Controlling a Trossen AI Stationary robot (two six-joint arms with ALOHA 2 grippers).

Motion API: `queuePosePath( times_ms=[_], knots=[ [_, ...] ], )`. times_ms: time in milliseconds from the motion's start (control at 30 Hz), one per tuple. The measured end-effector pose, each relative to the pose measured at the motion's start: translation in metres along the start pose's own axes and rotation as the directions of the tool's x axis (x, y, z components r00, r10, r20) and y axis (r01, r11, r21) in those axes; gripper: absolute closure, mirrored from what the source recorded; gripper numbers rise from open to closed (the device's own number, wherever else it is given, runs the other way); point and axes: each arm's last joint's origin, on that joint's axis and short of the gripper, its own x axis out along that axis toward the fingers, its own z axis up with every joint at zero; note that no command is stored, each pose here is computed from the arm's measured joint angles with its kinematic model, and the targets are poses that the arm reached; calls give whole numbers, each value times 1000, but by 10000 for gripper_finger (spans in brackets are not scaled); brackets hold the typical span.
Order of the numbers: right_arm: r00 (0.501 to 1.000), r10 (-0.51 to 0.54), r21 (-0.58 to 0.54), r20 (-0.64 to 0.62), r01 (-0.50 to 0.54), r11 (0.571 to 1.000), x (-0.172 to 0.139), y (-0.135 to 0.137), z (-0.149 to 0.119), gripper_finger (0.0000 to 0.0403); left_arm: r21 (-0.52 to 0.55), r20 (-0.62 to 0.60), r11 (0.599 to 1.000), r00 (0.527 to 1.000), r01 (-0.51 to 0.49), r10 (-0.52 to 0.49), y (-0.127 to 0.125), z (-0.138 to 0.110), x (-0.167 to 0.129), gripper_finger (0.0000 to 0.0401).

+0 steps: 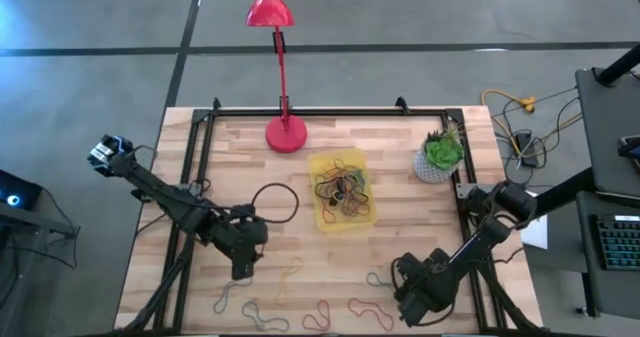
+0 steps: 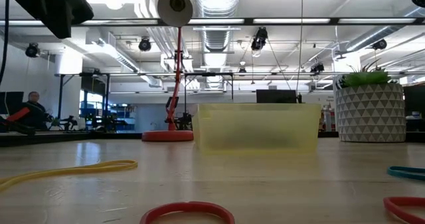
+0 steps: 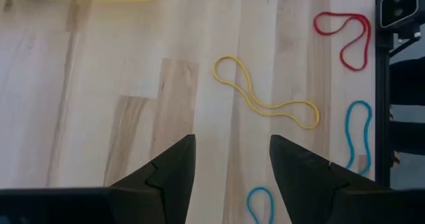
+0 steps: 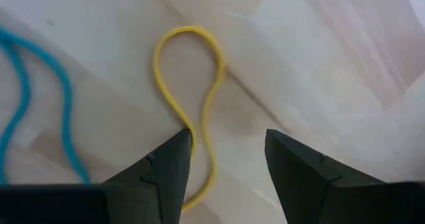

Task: Pick and place rubber bands into bin
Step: Put the yellow rubber band into the yellow bin

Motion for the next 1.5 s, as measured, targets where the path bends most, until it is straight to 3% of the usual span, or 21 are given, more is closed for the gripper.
queuePosePath(
  times_ms=[400, 567, 633, 733, 833, 1033, 1333, 1500],
  knots=[
    [994, 107, 52, -13, -106, 993, 21, -17, 3, 221, -41, -5, 999, 1000, 13, -13, 7, 8, 1, 224],
    [991, 128, 57, 27, -130, 990, 16, -12, 3, 221, -58, 2, 998, 1000, 8, -8, 11, 11, 1, 224],
    [977, 201, 68, 72, -206, 976, 11, -1, 4, 221, -63, 4, 998, 1000, 5, -5, 12, 11, 1, 224],
    [968, 224, 96, 111, -234, 967, 11, 2, 6, 223, -65, 0, 998, 1000, 0, 0, 13, 11, 2, 224],
    [972, 208, 101, 114, -219, 970, 15, 3, 7, 230, -64, -2, 998, 1000, -3, 3, 13, 10, 3, 224],
    [980, 177, 112, 92, -187, 976, 20, 1, 8, 271, -63, -2, 998, 1000, -2, 2, 13, 10, 3, 224],
    [982, 163, 119, 94, -173, 978, 21, 0, 8, 385, -53, -12, 999, 1000, -2, 1, 14, 10, 3, 224],
    [979, 184, 81, 82, -191, 978, 15, 5, 9, 394, -9, -13, 1000, 1000, -1, 1, 14, 10, 3, 224]
  ],
)
